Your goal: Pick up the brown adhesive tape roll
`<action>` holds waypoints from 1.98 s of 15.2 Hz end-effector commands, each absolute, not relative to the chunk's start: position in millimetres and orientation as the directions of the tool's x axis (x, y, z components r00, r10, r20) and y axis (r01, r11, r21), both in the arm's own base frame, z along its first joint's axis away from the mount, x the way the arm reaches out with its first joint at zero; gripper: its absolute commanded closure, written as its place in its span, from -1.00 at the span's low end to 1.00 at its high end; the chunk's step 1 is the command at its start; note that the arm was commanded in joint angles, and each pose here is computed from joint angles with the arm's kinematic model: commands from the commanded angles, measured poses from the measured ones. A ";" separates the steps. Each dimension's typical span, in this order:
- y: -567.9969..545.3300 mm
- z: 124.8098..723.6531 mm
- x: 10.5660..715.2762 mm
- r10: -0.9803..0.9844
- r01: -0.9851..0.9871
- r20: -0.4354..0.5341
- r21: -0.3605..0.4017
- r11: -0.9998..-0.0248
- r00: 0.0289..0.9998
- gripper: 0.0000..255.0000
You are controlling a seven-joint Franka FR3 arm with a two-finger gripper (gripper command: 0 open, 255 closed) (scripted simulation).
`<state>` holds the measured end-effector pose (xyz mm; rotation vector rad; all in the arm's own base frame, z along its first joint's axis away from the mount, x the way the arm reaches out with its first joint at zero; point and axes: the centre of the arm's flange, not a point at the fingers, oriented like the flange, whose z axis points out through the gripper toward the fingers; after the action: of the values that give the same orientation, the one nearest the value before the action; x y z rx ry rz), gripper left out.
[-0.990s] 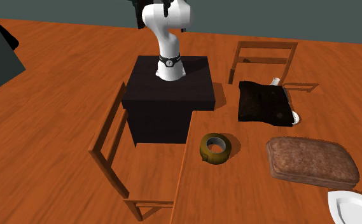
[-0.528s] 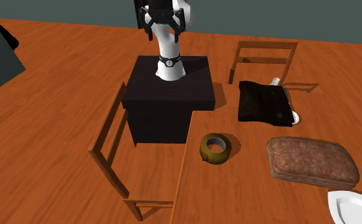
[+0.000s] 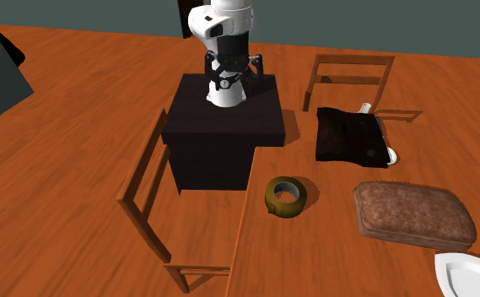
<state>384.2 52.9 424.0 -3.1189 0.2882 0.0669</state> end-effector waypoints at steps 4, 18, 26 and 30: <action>76.9 368.2 408.6 -0.182 -0.182 -0.037 -0.004 -0.983 0.983 -1.00; 152.1 214.6 478.1 -0.176 -0.176 -0.026 0.001 -0.984 0.984 -1.00; 177.3 147.1 501.7 -0.174 -0.174 -0.023 0.003 -0.985 0.984 -1.00; 177.3 126.0 501.7 -0.174 -0.174 -0.023 0.003 -0.985 0.984 -1.00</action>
<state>503.3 177.5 131.2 -3.1306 0.2751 0.0366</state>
